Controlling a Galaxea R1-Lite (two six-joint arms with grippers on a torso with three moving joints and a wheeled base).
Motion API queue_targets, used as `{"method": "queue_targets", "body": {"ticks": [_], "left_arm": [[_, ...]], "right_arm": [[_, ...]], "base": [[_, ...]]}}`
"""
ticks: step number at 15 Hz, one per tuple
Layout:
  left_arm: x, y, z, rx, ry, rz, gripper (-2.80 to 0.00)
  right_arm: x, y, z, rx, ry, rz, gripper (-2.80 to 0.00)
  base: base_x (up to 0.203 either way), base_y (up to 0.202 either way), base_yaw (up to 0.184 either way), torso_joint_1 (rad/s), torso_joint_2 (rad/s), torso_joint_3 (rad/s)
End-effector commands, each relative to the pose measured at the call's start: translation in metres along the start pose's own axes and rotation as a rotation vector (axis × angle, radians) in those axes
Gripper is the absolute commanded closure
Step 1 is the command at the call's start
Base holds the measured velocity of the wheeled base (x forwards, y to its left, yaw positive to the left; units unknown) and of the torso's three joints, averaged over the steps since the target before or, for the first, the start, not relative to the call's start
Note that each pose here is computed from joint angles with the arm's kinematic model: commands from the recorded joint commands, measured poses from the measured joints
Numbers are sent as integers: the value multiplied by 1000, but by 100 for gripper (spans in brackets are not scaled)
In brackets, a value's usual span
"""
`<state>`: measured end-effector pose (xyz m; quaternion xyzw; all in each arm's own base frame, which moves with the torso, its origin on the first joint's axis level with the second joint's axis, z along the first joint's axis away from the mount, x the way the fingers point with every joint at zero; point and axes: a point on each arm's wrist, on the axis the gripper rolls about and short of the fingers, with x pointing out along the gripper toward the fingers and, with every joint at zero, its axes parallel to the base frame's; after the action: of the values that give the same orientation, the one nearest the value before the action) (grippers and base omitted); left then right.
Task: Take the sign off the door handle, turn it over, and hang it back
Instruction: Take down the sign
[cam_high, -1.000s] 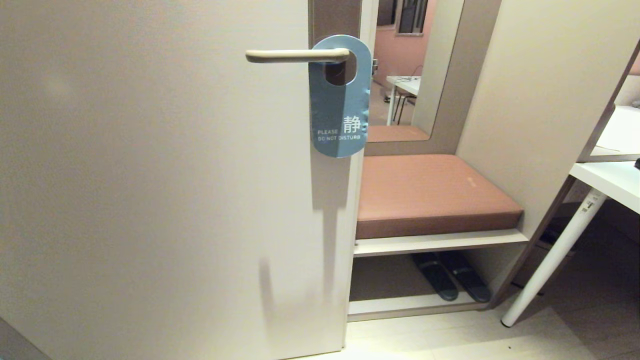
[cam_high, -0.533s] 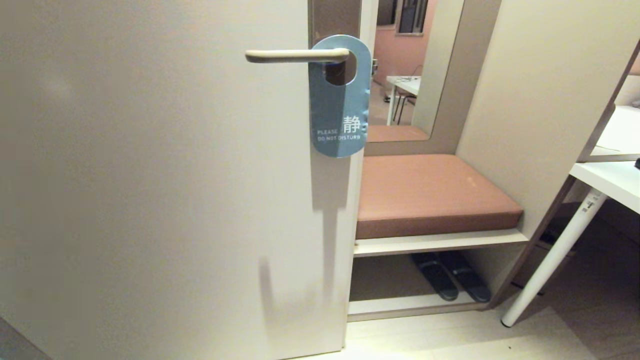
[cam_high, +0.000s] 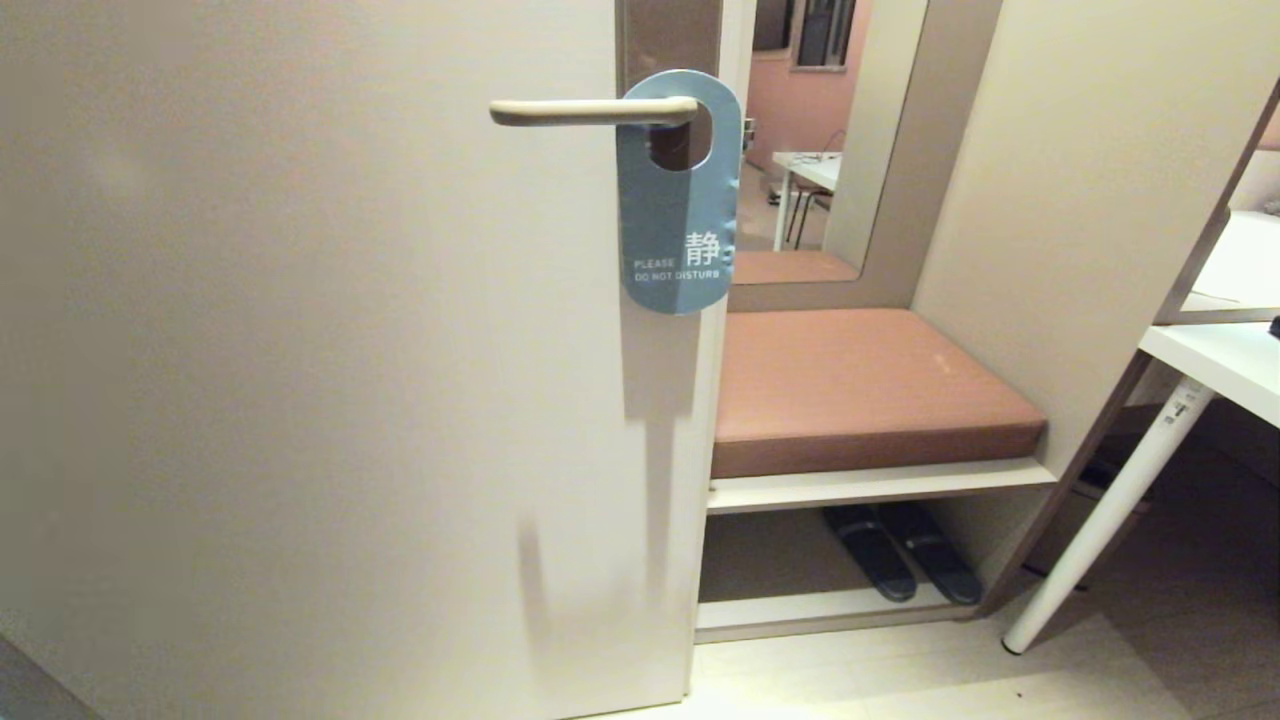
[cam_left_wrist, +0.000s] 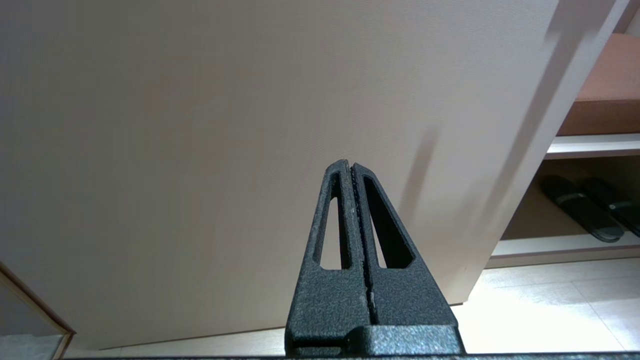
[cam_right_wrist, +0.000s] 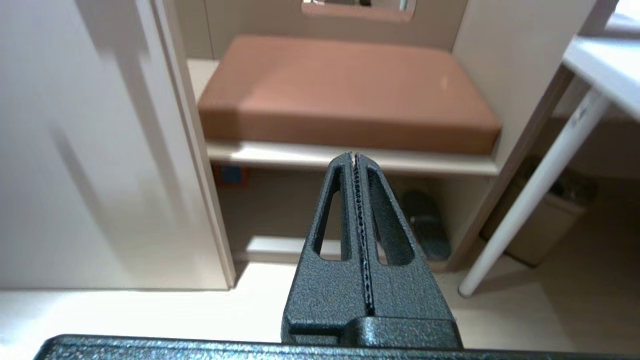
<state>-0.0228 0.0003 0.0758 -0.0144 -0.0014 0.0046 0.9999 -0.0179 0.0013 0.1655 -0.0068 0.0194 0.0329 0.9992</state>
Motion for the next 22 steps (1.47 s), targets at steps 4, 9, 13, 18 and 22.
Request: {"method": "queue_targets", "body": {"ticks": [4,9,13,18,22], "left_arm": [[0,0,0,0,0,0,0],[0,0,0,0,0,2,0],[0,0,0,0,0,2,0],[0,0,0,0,0,1,0],[0,0,0,0,0,0,0]], "right_arm": [[98,-8,93,5,55,-36,0],[175,-22,123,10,101,-103,0],[244,-43,147,17,102,-150,0],[313,-54,156,6,92,48,0],[344,-54,151,-22,79,385,0]], "base": [[0,0,0,0,0,0],[0,0,0,0,0,0],[0,0,0,0,0,0],[0,0,0,0,0,0],[0,0,0,0,0,0]]}}
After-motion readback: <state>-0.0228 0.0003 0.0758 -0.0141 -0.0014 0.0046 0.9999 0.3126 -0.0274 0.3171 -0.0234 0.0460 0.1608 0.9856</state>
